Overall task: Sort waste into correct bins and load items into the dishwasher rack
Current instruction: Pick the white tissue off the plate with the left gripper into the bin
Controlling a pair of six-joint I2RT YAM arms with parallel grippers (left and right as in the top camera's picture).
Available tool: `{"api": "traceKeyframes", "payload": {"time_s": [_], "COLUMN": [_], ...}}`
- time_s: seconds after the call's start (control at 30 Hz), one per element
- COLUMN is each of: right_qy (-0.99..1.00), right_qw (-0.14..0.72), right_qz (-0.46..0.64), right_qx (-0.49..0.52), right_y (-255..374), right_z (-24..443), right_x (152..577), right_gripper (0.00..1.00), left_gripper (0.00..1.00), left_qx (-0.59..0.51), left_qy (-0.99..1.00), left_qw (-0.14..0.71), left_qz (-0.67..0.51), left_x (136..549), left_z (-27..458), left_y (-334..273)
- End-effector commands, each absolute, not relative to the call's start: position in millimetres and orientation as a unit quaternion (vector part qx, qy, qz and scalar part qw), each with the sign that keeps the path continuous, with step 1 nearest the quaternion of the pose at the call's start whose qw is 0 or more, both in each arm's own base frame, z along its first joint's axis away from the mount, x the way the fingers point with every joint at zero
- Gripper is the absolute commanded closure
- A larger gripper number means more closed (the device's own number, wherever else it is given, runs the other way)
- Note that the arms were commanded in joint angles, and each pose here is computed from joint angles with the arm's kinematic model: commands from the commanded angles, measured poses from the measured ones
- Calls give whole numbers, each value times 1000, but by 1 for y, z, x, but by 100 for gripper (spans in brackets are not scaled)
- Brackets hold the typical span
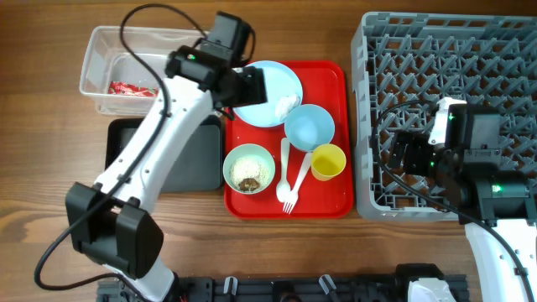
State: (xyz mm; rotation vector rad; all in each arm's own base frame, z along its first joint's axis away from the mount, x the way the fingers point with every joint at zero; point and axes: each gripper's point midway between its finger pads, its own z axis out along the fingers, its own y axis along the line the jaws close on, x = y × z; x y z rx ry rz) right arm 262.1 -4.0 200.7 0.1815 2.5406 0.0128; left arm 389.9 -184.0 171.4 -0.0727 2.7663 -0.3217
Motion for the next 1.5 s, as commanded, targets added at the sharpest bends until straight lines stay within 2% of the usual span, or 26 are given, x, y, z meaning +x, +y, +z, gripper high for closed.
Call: {"api": "traceKeyframes", "payload": {"time_s": [0.0,0.17,0.47,1.0,1.13,1.23,1.3,1.47], "right_qy": [951,952,952,953,953,954,954,954], "right_qw": [299,297,297,293,291,289,288,287], "right_qz": [0,0,0,0,-1,-1,-1,-1], "right_qx": [80,80,80,80,80,80,80,80], "right_y": [-7,-7,-7,-7,-7,-7,-7,-7], "right_z": [207,207,207,206,205,204,204,204], "right_x": [265,264,264,262,261,260,260,260], "right_gripper": [0,0,0,0,0,0,0,0], "left_gripper": [20,16,15,19,24,33,43,75], "left_qx": [37,40,71,100,104,103,103,103], "left_qy": [975,970,965,973,976,977,977,978], "left_qw": [188,208,221,172,159,156,156,151], "left_qz": [-112,-120,-125,-113,-107,-104,-104,-102], "left_x": [391,412,443,438,434,434,433,431], "left_z": [169,156,114,30,16,12,12,11], "left_y": [-200,-211,-234,-266,-268,-267,-267,-266]}}
